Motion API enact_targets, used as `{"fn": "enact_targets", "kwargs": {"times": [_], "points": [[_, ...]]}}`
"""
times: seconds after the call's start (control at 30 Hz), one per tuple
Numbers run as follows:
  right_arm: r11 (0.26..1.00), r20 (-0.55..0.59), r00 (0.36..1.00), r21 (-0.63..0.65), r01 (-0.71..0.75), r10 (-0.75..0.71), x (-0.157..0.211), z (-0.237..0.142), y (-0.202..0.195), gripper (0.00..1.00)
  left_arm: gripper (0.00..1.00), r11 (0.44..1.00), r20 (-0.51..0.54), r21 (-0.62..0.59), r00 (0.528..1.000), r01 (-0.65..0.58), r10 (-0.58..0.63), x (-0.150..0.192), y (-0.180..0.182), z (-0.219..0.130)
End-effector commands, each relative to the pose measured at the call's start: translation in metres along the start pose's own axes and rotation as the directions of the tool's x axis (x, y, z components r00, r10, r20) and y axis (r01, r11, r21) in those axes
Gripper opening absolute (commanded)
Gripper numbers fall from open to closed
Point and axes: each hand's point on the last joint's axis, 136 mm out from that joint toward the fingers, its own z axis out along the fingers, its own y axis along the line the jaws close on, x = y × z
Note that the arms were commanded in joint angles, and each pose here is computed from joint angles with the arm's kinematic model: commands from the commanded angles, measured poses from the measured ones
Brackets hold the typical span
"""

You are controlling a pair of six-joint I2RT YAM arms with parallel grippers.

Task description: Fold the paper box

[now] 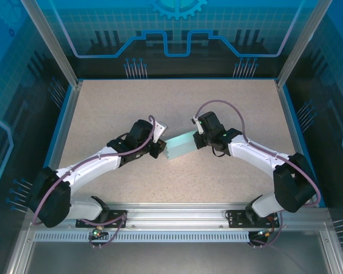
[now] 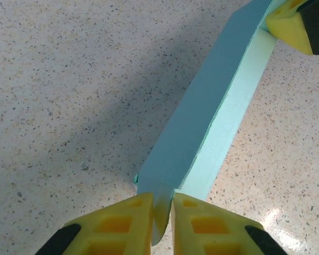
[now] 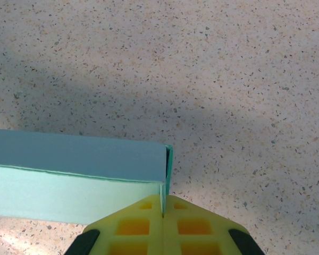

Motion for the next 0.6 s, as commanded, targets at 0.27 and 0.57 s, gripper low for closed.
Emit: {"fn": "enact_targets", "kwargs": {"times": [0.27,0.57], "points": [[0.999,0.014,1.000,-0.034,-0.016,0.016,-0.002,-0.010,0.008,0.03,0.09,0.998,0.029,-0.033,0.998,0.050,-0.049,-0.013,0.003,-0.003],[0.999,0.023,0.999,-0.045,-0.025,0.026,0.002,-0.010,0.015,0.03,0.08,0.966,0.096,0.012,0.962,0.258,-0.257,-0.029,-0.008,0.000]]}}
